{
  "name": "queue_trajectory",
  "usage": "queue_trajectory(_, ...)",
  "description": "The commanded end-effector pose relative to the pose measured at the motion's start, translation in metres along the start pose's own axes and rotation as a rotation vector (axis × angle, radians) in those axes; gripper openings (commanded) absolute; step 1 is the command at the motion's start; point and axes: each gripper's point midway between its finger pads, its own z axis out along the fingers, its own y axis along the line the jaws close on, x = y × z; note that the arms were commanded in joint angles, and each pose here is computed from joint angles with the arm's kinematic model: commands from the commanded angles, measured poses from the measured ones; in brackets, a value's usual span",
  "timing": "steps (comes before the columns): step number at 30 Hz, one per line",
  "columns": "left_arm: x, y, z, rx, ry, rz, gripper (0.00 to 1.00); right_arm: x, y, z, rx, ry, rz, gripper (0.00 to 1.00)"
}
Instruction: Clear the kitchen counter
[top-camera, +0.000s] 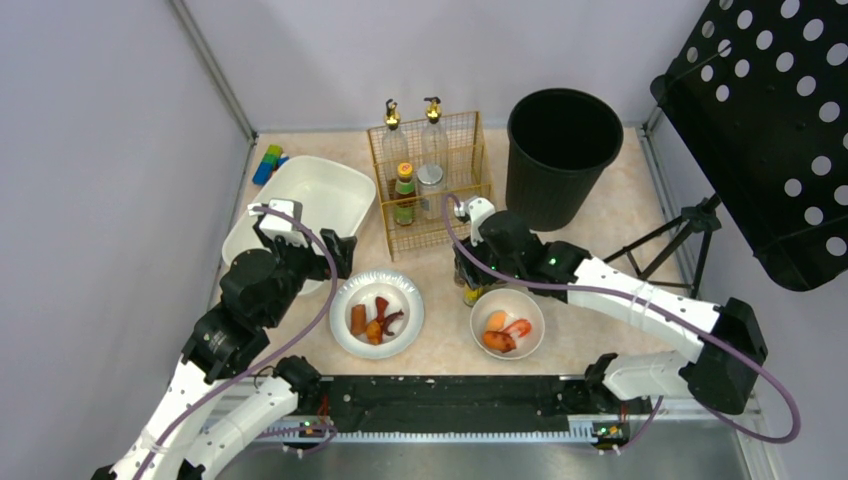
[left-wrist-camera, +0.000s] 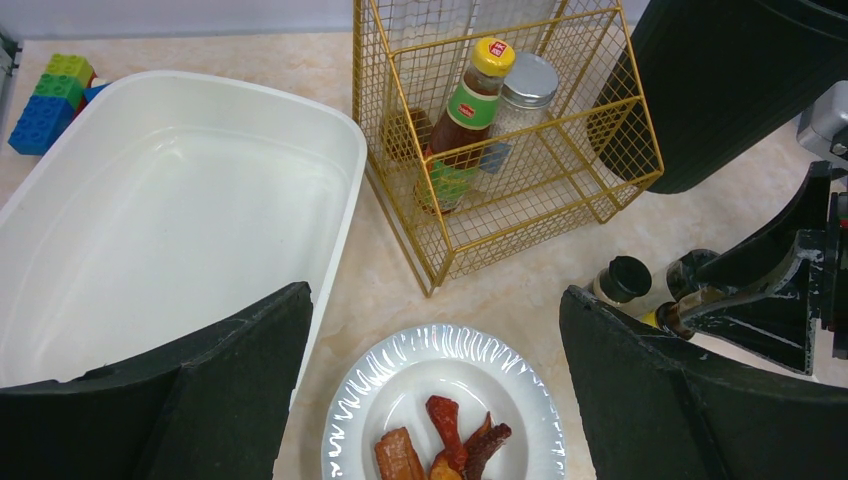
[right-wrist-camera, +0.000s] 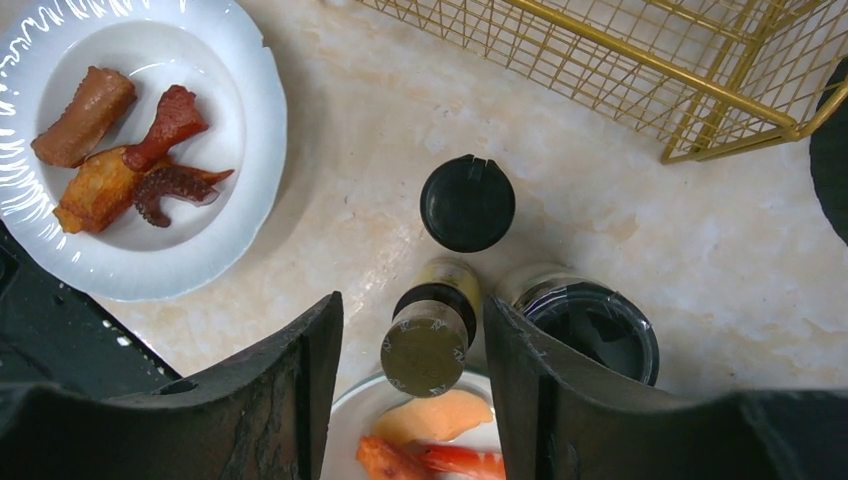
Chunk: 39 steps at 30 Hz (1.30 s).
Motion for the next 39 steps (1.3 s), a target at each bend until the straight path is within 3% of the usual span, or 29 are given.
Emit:
queue_trajectory(1, -0.008, 0.002, 0.001, -0.012, -0.023, 0.002, 0.98, 0.001, 0.006, 0.006, -0.012, -0.005, 0.004, 0.51)
queue_trajectory(24, -0.006, 0.001, 0.003, -0.009, -0.014, 0.004, 0.98, 0.021, 0.007, 0.011, -0.027, 0.055, -0.008, 0.40)
queue_trajectory(34, -0.006, 0.001, 0.003, -0.012, -0.013, 0.005, 0.98, 0.009, 0.007, 0.009, -0.013, 0.028, -0.007, 0.01)
queue_trajectory(39, -0.006, 0.001, 0.003, -0.010, -0.013, 0.004, 0.98, -0.017, 0.013, -0.004, -0.028, -0.028, -0.009, 0.00)
